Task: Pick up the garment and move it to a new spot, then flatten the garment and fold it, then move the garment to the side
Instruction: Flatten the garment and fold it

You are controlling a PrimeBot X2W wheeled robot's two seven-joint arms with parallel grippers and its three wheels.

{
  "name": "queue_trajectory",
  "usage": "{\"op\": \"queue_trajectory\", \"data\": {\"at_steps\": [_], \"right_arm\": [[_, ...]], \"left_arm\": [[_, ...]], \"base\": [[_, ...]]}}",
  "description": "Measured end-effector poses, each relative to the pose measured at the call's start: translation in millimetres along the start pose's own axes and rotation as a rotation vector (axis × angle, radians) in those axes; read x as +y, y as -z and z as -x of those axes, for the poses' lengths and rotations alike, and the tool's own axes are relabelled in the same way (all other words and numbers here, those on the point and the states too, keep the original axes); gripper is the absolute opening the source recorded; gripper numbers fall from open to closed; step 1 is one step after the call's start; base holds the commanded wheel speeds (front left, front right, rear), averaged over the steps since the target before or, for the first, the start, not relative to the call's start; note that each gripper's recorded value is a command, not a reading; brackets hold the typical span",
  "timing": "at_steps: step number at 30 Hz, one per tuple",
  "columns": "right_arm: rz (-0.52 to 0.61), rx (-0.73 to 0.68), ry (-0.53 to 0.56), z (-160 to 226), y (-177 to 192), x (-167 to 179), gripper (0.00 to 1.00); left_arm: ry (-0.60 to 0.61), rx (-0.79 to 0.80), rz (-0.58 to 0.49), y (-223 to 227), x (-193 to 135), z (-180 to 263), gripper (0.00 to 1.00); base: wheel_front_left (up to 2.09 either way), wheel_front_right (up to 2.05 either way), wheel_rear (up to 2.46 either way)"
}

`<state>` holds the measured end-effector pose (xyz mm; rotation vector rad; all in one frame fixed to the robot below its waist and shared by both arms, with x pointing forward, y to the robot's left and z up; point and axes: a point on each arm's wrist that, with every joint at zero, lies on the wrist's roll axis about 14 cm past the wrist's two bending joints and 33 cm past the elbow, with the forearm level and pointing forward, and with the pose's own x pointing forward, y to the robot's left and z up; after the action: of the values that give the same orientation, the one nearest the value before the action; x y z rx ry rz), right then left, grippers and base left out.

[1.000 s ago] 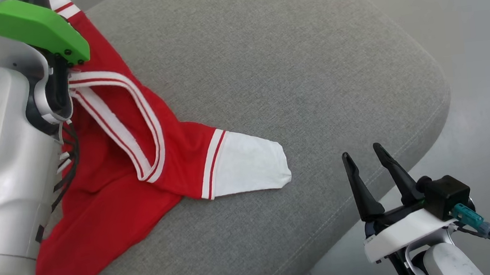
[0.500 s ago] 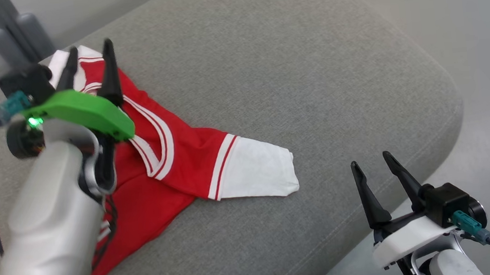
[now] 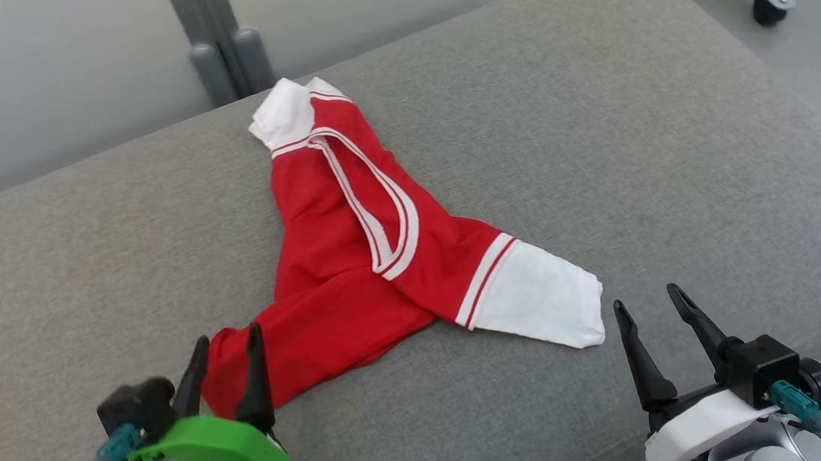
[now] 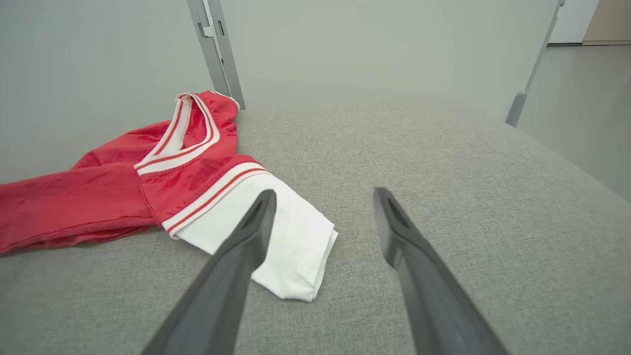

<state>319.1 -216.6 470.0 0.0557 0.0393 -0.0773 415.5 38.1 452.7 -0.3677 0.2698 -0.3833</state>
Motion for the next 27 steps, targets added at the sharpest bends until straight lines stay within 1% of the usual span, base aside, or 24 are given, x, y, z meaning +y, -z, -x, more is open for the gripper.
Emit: {"op": "queue_trajectory", "data": {"at_steps": [3,4,5,7,10,14,17,18,19,20,22,25,26,27], "right_arm": [[-0.004,-0.011,-0.049,-7.0,-2.8,14.8,1.00],[-0.004,-0.015,-0.063,-9.2,-3.8,18.7,1.00],[-0.005,-0.018,-0.073,-11.1,-4.7,21.9,1.00],[-0.006,-0.023,-0.097,-15.2,-6.3,29.2,1.00],[-0.006,-0.022,-0.112,-19.4,-6.0,34.0,1.00],[0.007,-0.012,-0.100,-20.1,-3.3,29.7,1.00],[0.010,-0.009,-0.082,-19.0,-2.7,23.7,1.00],[0.011,-0.008,-0.076,-18.4,-2.4,21.9,1.00],[0.012,-0.007,-0.072,-17.8,-2.2,20.4,1.00],[0.012,-0.005,-0.066,-17.1,-1.9,19.0,1.00],[0.012,-0.004,-0.058,-16.1,-1.6,16.6,1.00],[0.013,-0.001,-0.051,-15.2,-0.8,14.1,1.00],[0.013,-0.001,-0.050,-15.1,-0.7,13.9,1.00],[0.012,-0.001,-0.049,-15.0,-0.8,13.9,1.00]], "left_arm": [[-0.064,0.031,-0.016,13.0,18.5,26.2,1.00],[-0.084,0.042,-0.003,17.1,23.6,33.6,1.00],[-0.090,0.061,0.012,22.8,25.0,39.0,1.00],[-0.085,0.122,0.007,39.9,25.2,50.1,1.00],[-0.093,0.166,0.007,52.3,31.3,54.2,1.00],[-0.098,0.205,0.012,64.5,37.1,50.1,1.00],[-0.079,0.244,0.059,76.2,32.0,46.5,1.00],[-0.078,0.255,0.061,79.4,32.6,45.8,0.96],[-0.078,0.264,0.057,81.9,34.3,45.3,0.84],[-0.077,0.269,0.056,83.2,35.6,43.9,0.78],[-0.076,0.266,0.056,83.1,37.0,40.3,0.82],[-0.081,0.260,0.050,81.5,41.1,35.0,0.83],[-0.082,0.258,0.049,81.3,42.2,34.1,0.75],[-0.083,0.259,0.048,81.7,43.0,33.8,0.63]], "base": [[0.00,0.00,0.00],[0.00,0.00,0.00],[0.00,0.00,0.00],[0.00,0.00,0.00],[0.00,0.00,0.00],[0.00,0.00,0.00],[0.00,0.00,0.00],[0.00,0.00,0.00],[0.00,0.00,0.00],[0.00,0.00,0.00],[0.00,0.00,0.00],[0.00,0.00,0.00],[0.00,0.00,0.00],[0.00,0.00,0.00]]}}
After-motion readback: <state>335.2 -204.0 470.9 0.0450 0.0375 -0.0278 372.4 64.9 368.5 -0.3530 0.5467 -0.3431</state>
